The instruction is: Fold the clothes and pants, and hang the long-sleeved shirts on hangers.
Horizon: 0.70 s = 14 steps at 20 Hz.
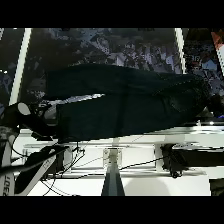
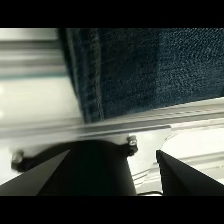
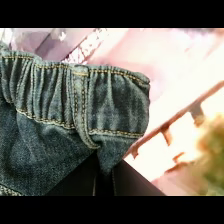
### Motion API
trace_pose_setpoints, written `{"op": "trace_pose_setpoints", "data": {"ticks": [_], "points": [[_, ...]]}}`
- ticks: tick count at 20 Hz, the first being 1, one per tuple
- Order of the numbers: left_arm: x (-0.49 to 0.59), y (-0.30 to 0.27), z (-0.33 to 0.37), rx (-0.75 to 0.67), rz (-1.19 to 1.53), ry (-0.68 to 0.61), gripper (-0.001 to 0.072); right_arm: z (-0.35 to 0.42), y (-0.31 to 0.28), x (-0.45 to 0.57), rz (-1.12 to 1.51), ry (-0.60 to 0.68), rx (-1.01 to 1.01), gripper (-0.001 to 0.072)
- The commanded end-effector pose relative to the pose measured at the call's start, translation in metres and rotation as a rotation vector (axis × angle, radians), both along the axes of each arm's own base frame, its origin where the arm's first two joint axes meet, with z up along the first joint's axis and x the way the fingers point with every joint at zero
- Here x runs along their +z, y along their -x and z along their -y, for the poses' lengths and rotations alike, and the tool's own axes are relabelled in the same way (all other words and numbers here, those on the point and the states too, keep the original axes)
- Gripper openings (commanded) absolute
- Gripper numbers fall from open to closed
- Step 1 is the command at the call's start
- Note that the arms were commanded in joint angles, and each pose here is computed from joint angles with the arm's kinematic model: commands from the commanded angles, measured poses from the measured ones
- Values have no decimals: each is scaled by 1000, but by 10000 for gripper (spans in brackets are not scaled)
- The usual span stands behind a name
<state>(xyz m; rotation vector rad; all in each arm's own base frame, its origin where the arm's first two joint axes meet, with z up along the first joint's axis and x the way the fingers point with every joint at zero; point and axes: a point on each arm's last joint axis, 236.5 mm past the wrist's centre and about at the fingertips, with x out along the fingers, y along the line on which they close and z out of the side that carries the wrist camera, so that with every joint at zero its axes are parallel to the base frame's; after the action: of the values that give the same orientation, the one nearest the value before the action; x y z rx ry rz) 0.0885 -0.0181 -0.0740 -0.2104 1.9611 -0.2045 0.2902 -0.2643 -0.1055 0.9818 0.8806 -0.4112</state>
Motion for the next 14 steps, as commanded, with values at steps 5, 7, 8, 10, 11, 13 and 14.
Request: {"op": "trace_pose_setpoints", "data": {"ticks": [5, 7, 8, 10, 11, 13, 14], "points": [[-36, 2, 4, -73, -111, 83, 448, -1, 0, 0, 1, -4, 4, 32], [-39, 1, 8, -64, -121, 101, 413, -1, 0, 0, 1, -5, 4, 33], [-40, 0, 10, -73, -117, 117, 385, -2, 0, 0, 1, -5, 4, 33], [-44, -9, 13, -56, -76, 122, 299, -3, 0, 1, 1, -9, 7, 33], [-47, -17, 16, -39, -42, 126, 299, -4, 0, 1, 2, -12, 10, 33], [-51, -30, 22, -6, 11, 136, 214, -5, 0, 1, 2, -19, 14, 33], [-52, -33, 23, 1, 23, 138, 134, -6, 0, 1, 2, -21, 17, 33]]}}
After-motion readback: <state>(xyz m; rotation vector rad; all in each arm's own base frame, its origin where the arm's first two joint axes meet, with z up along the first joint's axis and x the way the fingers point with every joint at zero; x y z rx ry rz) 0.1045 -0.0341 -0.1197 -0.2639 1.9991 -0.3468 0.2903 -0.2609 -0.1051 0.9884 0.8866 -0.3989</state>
